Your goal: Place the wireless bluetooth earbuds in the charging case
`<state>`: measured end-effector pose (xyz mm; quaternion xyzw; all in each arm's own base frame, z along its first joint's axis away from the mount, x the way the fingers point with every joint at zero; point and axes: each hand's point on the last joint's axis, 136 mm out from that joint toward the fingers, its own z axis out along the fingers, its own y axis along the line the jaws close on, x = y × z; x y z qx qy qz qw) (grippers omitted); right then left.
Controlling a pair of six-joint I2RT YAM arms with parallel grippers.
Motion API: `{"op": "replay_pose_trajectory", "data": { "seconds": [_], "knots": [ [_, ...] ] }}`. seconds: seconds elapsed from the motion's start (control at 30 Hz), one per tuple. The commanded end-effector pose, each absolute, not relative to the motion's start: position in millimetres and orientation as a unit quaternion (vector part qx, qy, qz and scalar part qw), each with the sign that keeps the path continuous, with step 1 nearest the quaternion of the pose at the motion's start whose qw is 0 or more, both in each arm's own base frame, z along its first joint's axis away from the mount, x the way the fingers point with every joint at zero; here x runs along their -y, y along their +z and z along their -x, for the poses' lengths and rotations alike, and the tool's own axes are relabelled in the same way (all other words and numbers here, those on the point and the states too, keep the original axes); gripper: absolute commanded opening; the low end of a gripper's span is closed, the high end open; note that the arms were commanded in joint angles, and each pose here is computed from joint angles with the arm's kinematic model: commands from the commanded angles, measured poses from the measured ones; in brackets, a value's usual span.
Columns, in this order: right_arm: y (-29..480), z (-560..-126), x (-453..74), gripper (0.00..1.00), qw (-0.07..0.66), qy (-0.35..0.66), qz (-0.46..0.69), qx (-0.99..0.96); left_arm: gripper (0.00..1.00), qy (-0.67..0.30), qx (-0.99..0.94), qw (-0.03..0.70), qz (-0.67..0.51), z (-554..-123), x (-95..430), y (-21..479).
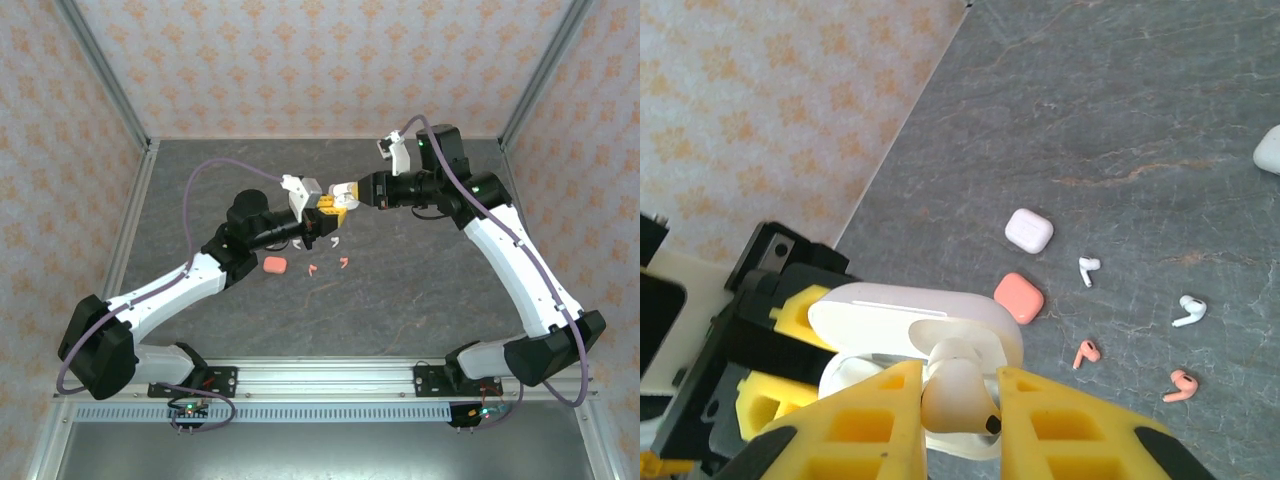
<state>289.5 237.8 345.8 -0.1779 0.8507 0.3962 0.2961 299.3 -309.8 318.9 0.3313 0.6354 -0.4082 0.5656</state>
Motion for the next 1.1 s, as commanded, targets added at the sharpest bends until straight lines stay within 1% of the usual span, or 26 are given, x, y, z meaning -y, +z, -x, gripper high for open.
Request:
{"op": "replay_pose_trajectory", "data": {
  "seconds": [0.0, 0.3, 0.63, 1.0, 1.07],
  "knots": [
    [358.3, -264.6, -242.6, 0.2, 0.287, 0.418, 0.242, -0.827, 0.0, -0.436, -0.595, 0.579, -0.347, -285.8, 309.5, 345.9],
    [359.0, -257.3, -237.9, 0.2, 0.279, 0.428, 0.267, -0.817, 0.0, -0.444, -0.593, 0.57, -0.356, -280.0, 310.2, 345.8],
    [367.3, -256.0, -232.8, 0.2, 0.291, 0.442, 0.267, -0.806, 0.0, -0.444, -0.593, 0.567, -0.36, -278.8, 310.0, 345.8],
    [357.2, -254.5, -234.0, 0.2, 0.278, 0.445, 0.269, -0.808, 0.0, -0.446, -0.593, 0.564, -0.361, -278.5, 310.6, 345.0],
    [355.1, -255.3, -233.5, 0.21, 0.278, 0.442, 0.268, -0.809, 0.0, -0.447, -0.593, 0.564, -0.361, -278.1, 310.7, 345.3]
  ]
}}
